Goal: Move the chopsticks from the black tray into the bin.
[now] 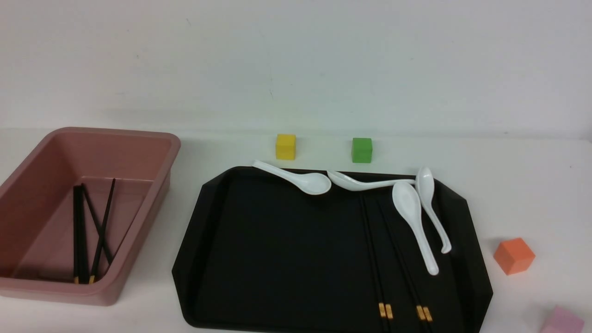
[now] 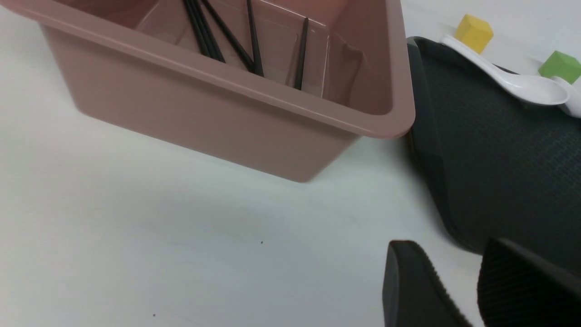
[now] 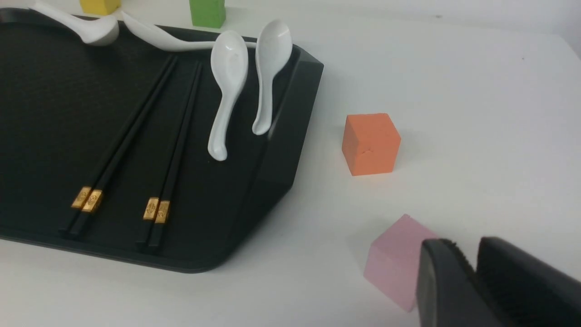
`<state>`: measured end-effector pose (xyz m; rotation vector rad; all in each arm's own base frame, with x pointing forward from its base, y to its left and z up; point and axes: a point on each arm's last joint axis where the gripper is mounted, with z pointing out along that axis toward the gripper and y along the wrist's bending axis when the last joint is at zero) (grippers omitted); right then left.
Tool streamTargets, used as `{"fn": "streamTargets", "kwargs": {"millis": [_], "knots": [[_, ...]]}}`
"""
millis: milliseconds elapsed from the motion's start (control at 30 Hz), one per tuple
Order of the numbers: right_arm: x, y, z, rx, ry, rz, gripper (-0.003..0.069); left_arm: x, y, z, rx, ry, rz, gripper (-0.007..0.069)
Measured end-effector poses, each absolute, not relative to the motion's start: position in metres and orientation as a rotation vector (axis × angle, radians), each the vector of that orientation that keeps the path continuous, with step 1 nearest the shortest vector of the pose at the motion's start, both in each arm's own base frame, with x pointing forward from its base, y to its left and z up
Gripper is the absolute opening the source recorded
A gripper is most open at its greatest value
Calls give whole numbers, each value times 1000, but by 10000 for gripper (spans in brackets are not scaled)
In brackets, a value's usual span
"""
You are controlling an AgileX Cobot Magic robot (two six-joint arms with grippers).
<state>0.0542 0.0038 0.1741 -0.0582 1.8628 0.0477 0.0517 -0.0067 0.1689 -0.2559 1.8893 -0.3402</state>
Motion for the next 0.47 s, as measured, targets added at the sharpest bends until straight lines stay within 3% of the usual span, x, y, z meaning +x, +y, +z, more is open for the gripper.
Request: {"fn": "streamTargets", "kwargs": {"millis": [467], "knots": [[54,4,174,-58,1863,48,153,52,-7,169,-256,1889,-340,238]]}}
